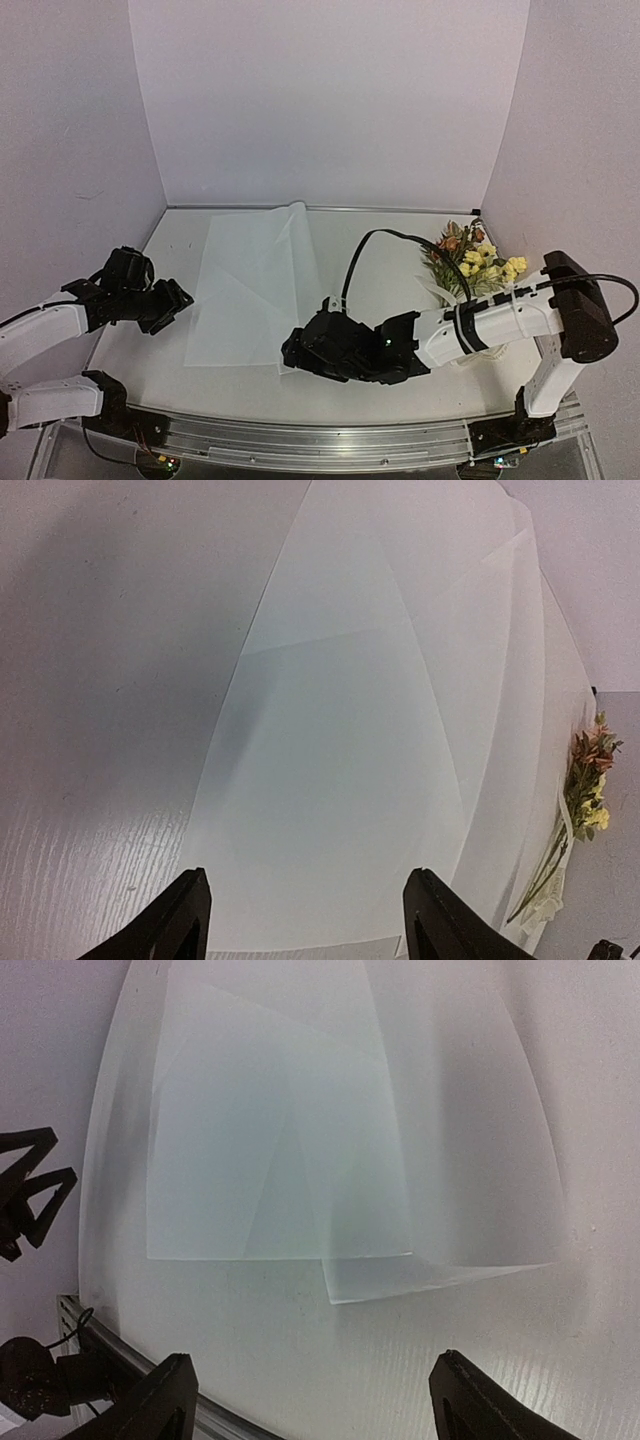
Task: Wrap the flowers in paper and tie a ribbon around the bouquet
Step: Pick up the folded wrapping paper from the center of the board.
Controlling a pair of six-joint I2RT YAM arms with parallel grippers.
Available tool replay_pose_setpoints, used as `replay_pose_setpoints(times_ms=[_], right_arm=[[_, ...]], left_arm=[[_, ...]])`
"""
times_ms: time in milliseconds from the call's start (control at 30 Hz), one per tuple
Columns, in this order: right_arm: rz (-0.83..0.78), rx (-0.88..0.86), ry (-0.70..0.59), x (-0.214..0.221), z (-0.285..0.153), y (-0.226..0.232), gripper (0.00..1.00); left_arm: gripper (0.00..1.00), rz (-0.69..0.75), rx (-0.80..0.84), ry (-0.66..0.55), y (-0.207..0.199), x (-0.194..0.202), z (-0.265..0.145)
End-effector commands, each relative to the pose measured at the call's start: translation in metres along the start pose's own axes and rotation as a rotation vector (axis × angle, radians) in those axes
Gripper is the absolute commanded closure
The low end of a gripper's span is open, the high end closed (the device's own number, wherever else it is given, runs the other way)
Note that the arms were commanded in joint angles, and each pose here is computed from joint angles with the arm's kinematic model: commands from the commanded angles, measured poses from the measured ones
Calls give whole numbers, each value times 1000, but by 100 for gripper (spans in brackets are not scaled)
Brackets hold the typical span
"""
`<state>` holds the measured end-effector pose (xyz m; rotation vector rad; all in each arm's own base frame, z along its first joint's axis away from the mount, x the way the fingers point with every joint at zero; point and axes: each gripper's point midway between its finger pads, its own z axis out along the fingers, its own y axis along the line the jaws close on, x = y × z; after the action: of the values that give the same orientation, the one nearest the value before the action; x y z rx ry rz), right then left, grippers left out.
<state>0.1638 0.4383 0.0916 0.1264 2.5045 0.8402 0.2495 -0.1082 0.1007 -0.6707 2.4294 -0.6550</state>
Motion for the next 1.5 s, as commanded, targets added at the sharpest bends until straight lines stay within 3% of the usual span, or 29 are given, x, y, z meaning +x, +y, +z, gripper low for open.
replay_pose_setpoints(times_ms=[0,500,1100,1333,1467], right_arm=[[102,-2,-120,-18,9,-1,20],[215,25,-164,-12,36,-21,21],[160,44,-294,-32,64,-20,35],[162,84,-313,-40,75,-35,55],[169,74,-320,-51,68,-30,83]], left_arm=[[31,16,54,26,-7,-2,4],[30,3,40,68,2,-3,16],[30,-24,20,122,20,12,29],[29,-40,15,143,25,19,33],[29,-46,6,153,28,21,33]])
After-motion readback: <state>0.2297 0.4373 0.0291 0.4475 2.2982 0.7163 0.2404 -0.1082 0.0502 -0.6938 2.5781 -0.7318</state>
